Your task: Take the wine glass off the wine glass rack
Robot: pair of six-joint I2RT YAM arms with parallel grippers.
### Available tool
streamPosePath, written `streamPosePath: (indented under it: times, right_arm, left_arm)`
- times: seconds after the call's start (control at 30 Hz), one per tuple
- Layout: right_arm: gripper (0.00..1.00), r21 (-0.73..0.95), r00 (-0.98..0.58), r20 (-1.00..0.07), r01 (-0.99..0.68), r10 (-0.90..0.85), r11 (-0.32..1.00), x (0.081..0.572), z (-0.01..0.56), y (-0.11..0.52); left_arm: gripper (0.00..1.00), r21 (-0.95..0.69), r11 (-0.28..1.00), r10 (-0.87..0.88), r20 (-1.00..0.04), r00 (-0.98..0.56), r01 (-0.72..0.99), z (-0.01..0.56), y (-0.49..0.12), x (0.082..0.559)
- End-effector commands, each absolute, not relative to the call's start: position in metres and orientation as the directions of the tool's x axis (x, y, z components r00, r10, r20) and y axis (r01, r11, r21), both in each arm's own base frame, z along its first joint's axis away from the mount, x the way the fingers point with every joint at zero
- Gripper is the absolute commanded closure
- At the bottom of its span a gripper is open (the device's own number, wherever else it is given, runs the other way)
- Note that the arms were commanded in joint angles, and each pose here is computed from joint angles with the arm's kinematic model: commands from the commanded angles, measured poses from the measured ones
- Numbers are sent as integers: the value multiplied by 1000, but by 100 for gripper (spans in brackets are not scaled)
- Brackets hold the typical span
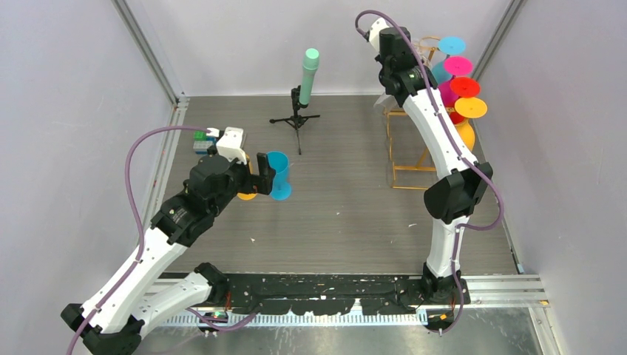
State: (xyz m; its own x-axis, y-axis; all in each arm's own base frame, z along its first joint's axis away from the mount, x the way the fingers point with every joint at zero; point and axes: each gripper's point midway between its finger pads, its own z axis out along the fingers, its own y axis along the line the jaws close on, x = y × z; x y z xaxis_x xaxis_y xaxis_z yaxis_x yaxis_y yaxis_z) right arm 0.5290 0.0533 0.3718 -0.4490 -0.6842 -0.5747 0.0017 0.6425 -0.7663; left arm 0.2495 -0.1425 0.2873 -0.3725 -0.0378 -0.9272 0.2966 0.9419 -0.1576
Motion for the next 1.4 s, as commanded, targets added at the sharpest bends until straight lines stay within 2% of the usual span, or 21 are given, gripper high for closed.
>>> streamPosePath:
  times: [0.0,0.4,1.0,1.2,1.37]
  right_arm:
    - [99,-721,-383,-659,79,-647,688,516,415,50]
    - [100,-746,-371,-654,175,-659,642,510,439,41]
    - [100,-713,-244,-693,92,-678,695,503,450,78]
    - [100,-726,-208,-680,60,-703,685,470,464,98]
    - [100,-723,-125,-683,-19,-719,690,410,478,135]
  left_arm:
    - [0,-181,935,-73,-939,-335,306,299,-146,254]
    - [0,-184,934,-75,-939,-336,307,299,-146,253]
    - [0,-206,926,-99,-942,-322,316,307,-146,250]
    - [0,-243,896,-125,-941,-314,371,320,-157,245]
    - [2,-295,780,-122,-937,-327,552,341,-192,228]
